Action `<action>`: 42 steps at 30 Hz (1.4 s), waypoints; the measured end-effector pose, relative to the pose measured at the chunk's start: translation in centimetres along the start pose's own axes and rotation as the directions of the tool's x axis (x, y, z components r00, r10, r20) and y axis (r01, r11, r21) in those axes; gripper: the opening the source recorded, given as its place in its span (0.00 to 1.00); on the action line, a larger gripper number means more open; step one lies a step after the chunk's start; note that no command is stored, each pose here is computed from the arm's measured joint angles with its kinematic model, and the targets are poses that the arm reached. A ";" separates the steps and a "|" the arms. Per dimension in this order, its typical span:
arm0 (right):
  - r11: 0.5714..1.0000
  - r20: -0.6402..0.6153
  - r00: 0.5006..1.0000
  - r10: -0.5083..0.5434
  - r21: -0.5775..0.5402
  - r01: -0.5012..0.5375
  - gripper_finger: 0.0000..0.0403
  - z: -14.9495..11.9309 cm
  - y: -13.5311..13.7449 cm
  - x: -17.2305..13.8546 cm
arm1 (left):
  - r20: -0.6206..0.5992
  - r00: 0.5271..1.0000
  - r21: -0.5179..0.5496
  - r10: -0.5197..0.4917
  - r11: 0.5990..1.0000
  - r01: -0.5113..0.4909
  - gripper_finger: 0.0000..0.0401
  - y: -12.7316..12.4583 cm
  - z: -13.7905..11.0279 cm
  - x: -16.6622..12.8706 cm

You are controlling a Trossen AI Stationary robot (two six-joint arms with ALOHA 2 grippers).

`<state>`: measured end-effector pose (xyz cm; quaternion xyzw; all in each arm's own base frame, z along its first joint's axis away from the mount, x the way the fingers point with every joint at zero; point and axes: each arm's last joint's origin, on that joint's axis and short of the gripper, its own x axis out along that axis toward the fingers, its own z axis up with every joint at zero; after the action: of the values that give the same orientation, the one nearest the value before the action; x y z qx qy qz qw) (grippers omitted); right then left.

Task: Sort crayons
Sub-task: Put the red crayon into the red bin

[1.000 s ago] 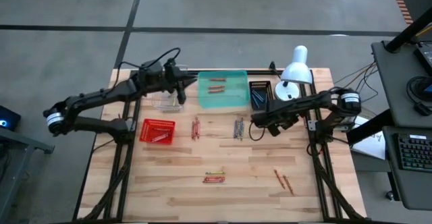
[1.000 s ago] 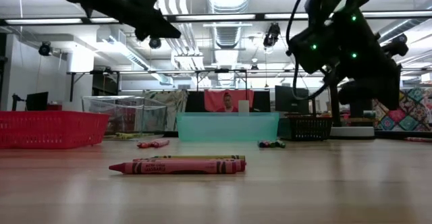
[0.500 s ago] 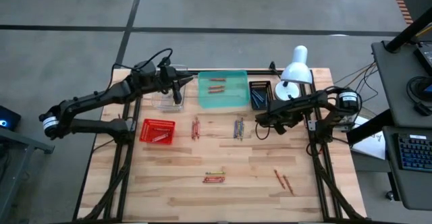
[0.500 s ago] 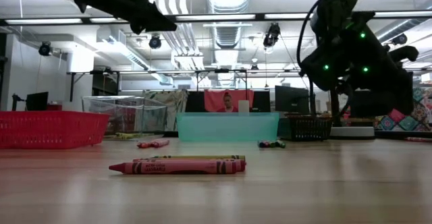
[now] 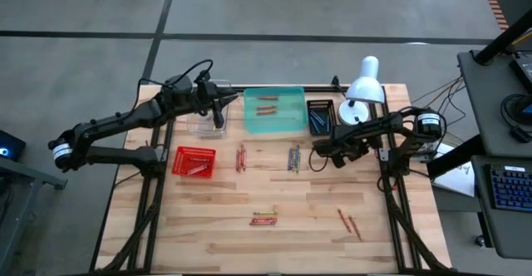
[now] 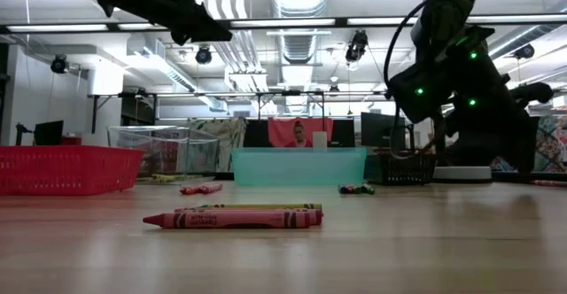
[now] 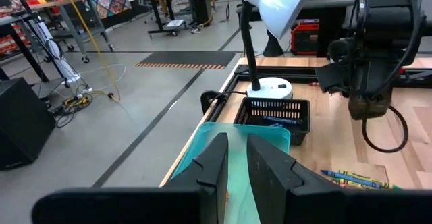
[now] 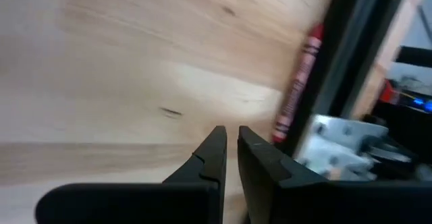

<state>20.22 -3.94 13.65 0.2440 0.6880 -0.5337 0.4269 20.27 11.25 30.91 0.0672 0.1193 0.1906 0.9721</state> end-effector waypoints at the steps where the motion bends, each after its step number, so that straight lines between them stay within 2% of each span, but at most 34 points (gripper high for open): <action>1: 1.000 0.005 1.000 0.004 0.019 -0.004 0.07 0.0 0.1 0.0 | 0.001 1.000 0.000 0.000 1.000 0.000 0.10 0.0 0.0 0.0; 4: 0.988 -0.054 0.998 -0.028 0.149 0.036 0.07 -0.2 -0.4 0.6 | 0.001 1.000 0.000 0.001 1.000 -0.001 0.10 0.0 0.0 0.0; 9: 0.973 -0.097 0.988 -0.121 0.184 0.137 0.07 -1.1 -1.4 2.2 | -0.001 1.000 0.000 0.000 1.000 0.000 0.10 0.0 0.0 0.0; 13: 0.959 -0.067 0.990 -0.123 0.250 0.136 0.07 -0.9 -1.3 2.0 | -0.002 1.000 0.000 0.000 1.000 0.000 0.10 0.0 0.0 0.0; 19: 0.905 -0.041 0.989 -0.141 0.401 0.145 0.07 -0.9 -1.4 2.2 | -0.005 1.000 -0.001 -0.001 1.000 0.001 0.10 0.0 -0.1 0.0; 28: 0.854 -0.016 0.985 -0.171 0.497 0.156 0.07 -0.2 -1.8 2.5 | -0.005 1.000 -0.001 0.000 1.000 0.000 0.10 0.0 -0.1 0.0; 36: 0.813 -0.056 0.976 -0.210 0.544 0.207 0.07 0.9 -2.0 3.3 | -0.006 1.000 -0.001 -0.001 1.000 0.001 0.10 0.0 -0.1 0.0; 42: 0.784 -0.028 0.968 -0.251 0.581 0.220 0.07 1.3 -2.1 3.7 | -0.011 1.000 -0.001 -0.002 1.000 0.002 0.10 0.0 -0.1 0.0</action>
<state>17.11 -6.25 11.50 0.2609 0.5068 -0.7725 0.2798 20.28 11.26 30.77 0.0656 0.1248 0.1902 0.9716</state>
